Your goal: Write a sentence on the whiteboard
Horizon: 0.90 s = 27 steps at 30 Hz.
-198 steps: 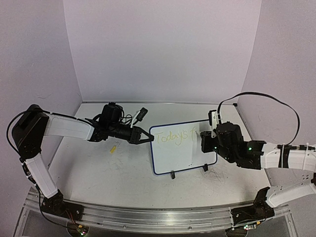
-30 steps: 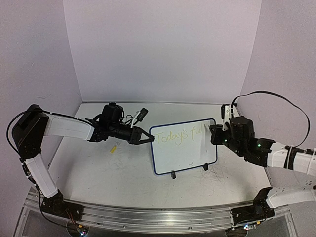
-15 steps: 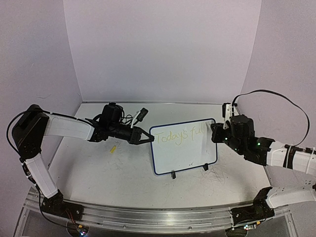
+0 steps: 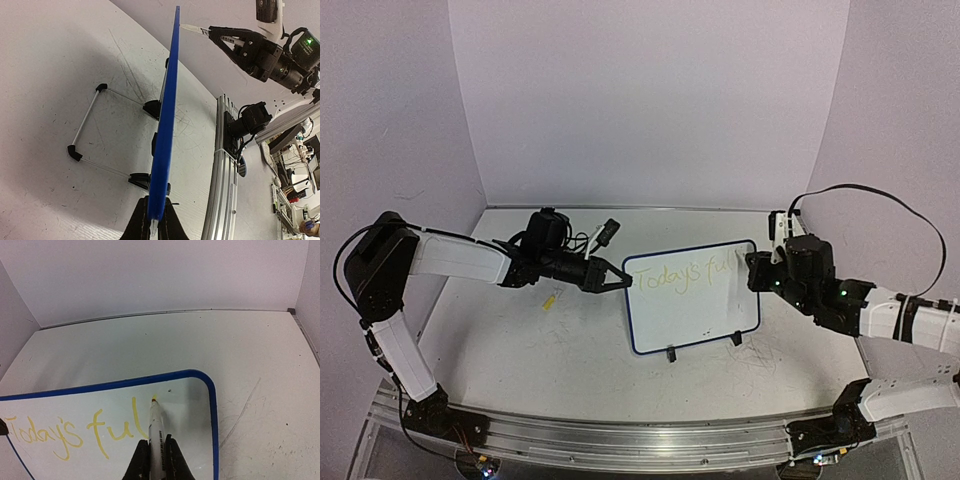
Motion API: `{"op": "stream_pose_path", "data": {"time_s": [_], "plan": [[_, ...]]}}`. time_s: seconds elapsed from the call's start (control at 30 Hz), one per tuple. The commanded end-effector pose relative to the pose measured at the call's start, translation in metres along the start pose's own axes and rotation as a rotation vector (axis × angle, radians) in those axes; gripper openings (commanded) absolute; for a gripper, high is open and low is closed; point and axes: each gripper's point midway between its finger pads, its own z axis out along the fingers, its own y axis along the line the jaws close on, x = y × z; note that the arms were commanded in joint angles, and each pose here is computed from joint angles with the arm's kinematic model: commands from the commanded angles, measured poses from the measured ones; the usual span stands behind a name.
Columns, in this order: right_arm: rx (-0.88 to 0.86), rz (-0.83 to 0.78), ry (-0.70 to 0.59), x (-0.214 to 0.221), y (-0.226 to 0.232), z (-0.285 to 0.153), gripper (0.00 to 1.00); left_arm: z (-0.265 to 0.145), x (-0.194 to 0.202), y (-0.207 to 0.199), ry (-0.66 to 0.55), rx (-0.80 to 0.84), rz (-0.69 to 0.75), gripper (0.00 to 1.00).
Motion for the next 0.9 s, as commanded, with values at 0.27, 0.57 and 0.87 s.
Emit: {"op": "stream_pose_path", "data": {"time_s": [0.27,0.57,0.87], "plan": [[0.007,-0.015,0.089,0.032,-0.011,-0.006,0.00,-0.002,-0.011,-0.001,-0.010,-0.009,0.016,0.00],[0.025,-0.015,0.107,0.040,-0.017,-0.008,0.00,-0.002,-0.011,-0.001,-0.009,-0.009,0.015,0.00],[-0.002,-0.006,-0.056,-0.014,-0.014,-0.035,0.00,-0.002,-0.011,0.000,-0.011,-0.016,0.017,0.00]]}}
